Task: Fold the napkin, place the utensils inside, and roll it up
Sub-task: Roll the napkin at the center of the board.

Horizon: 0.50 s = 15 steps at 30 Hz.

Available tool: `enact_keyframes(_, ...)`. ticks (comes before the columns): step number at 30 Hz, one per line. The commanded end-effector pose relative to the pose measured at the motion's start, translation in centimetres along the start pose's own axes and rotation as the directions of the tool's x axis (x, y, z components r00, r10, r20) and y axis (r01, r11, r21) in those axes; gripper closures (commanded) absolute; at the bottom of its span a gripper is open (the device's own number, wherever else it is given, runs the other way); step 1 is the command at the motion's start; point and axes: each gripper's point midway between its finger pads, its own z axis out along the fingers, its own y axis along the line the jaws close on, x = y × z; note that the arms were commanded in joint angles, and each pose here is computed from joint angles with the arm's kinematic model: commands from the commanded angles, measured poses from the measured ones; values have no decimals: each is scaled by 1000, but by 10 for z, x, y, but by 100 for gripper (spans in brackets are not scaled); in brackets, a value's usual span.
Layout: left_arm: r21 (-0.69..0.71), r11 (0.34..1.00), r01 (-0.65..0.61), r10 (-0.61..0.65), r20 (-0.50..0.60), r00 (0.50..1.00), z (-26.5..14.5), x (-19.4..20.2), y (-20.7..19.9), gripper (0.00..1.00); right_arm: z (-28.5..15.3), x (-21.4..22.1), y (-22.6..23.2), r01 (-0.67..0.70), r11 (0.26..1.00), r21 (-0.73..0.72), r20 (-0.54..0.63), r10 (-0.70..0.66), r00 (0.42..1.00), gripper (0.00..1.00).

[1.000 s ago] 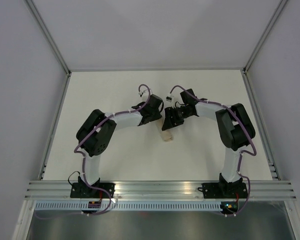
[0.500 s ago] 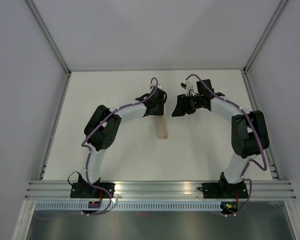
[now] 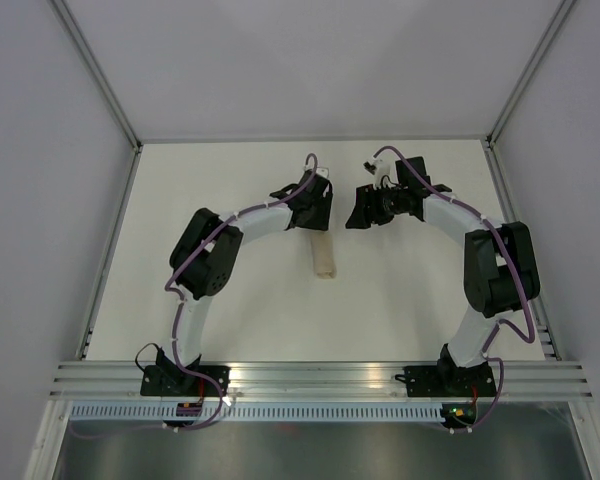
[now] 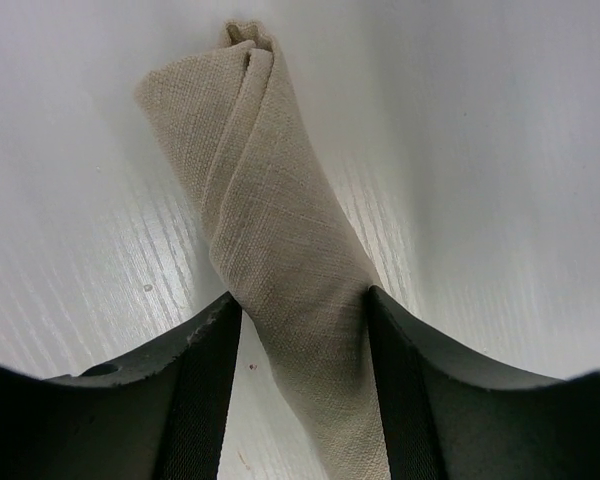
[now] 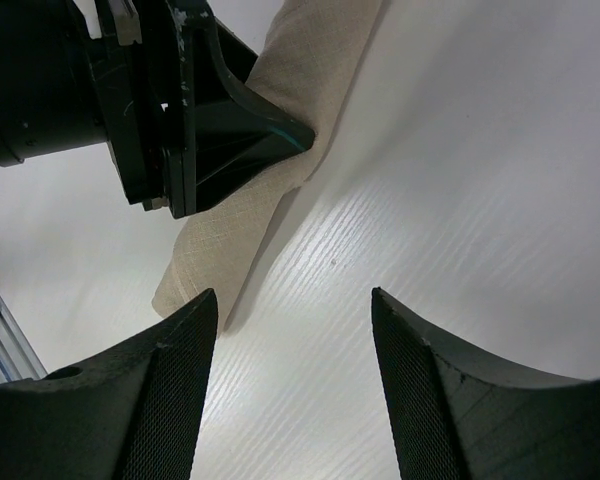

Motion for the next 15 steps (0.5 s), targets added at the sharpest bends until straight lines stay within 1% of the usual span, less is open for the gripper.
enact_keyframes(1,43,998,-36,35,33,999,-10,-19,-4,41,-7,-11,-3,23,999,22,39,-24,999,31)
enact_keyframes(9,127,992,-21,5,125,992,-40,-54,-15,37,-7,-14,-6,23,999,35,45,-24,999,28)
enact_keyframes(10,133,991,-19,1,134,991,-42,-56,-15,37,-8,-13,-8,48,998,39,44,-50,998,27)
enact_keyframes(15,157,988,9,-37,175,984,-59,-74,-9,37,-12,-19,-11,48,998,49,60,-51,997,26)
